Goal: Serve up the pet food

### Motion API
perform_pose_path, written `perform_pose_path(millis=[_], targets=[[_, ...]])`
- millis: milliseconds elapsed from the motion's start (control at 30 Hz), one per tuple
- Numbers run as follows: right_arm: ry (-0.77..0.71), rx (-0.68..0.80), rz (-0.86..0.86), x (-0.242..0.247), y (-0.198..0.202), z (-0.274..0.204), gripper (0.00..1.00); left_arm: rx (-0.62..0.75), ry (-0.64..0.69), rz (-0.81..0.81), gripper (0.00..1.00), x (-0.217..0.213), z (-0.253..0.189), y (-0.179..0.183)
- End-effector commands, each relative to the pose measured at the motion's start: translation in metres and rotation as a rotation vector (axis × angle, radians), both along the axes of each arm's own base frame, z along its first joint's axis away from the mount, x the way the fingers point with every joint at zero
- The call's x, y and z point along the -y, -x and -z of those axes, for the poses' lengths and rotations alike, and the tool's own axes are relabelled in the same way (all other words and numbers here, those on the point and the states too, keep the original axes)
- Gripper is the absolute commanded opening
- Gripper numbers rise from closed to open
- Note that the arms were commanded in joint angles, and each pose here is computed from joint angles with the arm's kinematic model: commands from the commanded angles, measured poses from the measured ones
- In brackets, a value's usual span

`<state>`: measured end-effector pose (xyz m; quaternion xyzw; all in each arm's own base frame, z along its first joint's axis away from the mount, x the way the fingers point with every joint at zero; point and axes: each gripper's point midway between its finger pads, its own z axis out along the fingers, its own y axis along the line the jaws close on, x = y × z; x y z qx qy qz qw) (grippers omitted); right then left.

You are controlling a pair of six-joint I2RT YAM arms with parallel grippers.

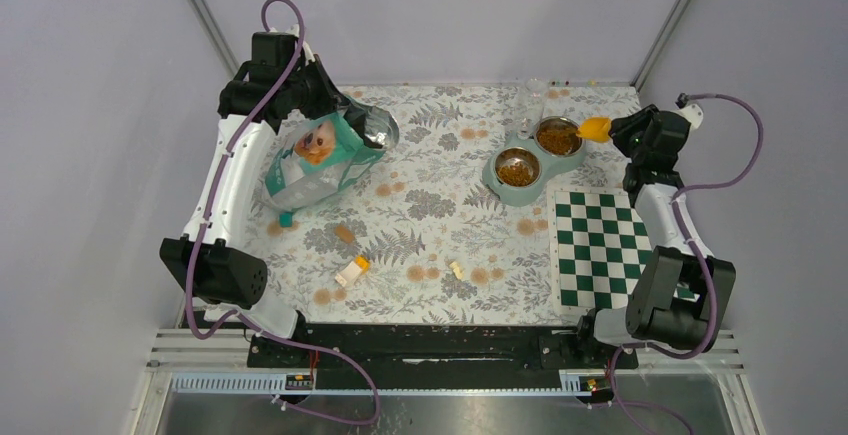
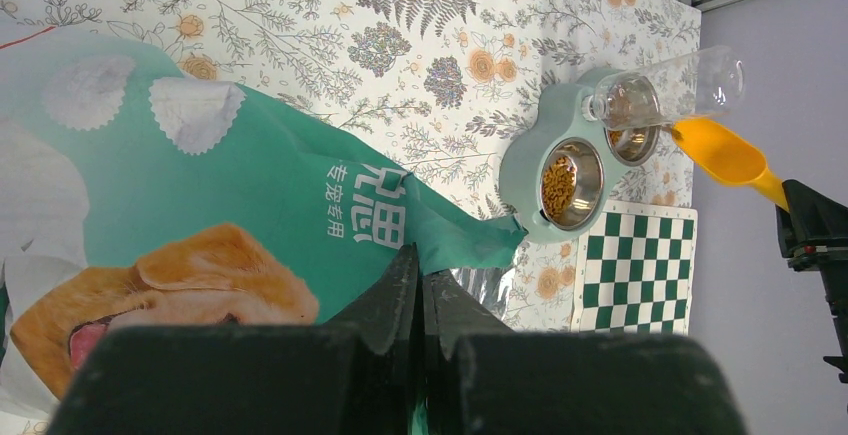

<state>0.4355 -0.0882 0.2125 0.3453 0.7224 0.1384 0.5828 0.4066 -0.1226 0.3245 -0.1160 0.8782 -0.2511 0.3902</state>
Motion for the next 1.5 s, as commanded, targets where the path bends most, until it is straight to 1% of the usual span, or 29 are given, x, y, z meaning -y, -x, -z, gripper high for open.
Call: perform_pose_path(millis=[0,100,167,267,467,633,733,767,867,967,1033,1100,1167,1267,1367,1467], targets=[[0.207,-0.045,0.056,0.011,-0.002,-0.023,0.00,0.199,0.027,-0.014,0.00,-0.004,-0.057,-0.004],[0.249,-0.070,0.074,0.011,0.002,-0.030,0.00,0.202,0.025,-0.014,0.00,-0.005,-0.058,-0.003],[0.241,-0.072,0.062,0.008,0.006,-0.036,0.00,0.203,0.025,-0.016,0.00,-0.006,-0.058,-0.003],[0.198,-0.082,-0.001,-0.008,0.013,-0.046,0.00,0.207,0.017,-0.016,0.00,-0.007,-0.059,-0.003],[-0.029,-0.179,-0.250,-0.071,0.054,-0.036,0.00,0.211,-0.010,-0.029,0.00,-0.013,-0.057,-0.003],[-0.176,-0.212,-0.480,-0.124,0.107,-0.031,0.00,0.215,-0.021,-0.031,0.00,-0.015,-0.056,-0.004],[-0.309,-0.235,-0.653,-0.160,0.140,-0.028,0.00,0.214,-0.013,-0.028,0.00,-0.014,-0.055,-0.004],[-0.342,-0.241,-0.699,-0.171,0.151,-0.024,0.00,0.218,-0.008,-0.025,0.00,-0.013,-0.055,-0.004],[-0.357,-0.282,-0.788,-0.193,0.180,0.003,0.00,0.215,0.000,-0.025,0.00,-0.012,-0.050,-0.003],[-0.412,-0.304,-0.861,-0.212,0.200,0.024,0.00,0.207,0.002,-0.021,0.00,-0.011,-0.046,-0.001],[-0.409,-0.324,-0.930,-0.231,0.215,0.039,0.00,0.207,0.004,-0.020,0.00,-0.011,-0.046,0.000],[-0.374,-0.354,-0.981,-0.245,0.230,0.058,0.00,0.209,0.008,-0.019,0.00,-0.011,-0.046,0.002],[-0.396,-0.391,-1.023,-0.253,0.244,0.073,0.00,0.209,0.011,-0.014,0.00,-0.010,-0.046,0.002],[-0.446,-0.512,-1.045,-0.258,0.263,0.102,0.00,0.212,0.011,-0.012,0.00,-0.010,-0.045,0.002],[-0.430,-0.610,-1.040,-0.254,0.277,0.123,0.00,0.206,0.016,-0.005,0.00,-0.008,-0.044,0.002],[-0.403,-0.655,-1.002,-0.249,0.278,0.136,0.01,0.207,0.024,0.000,0.00,-0.007,-0.042,0.002]])
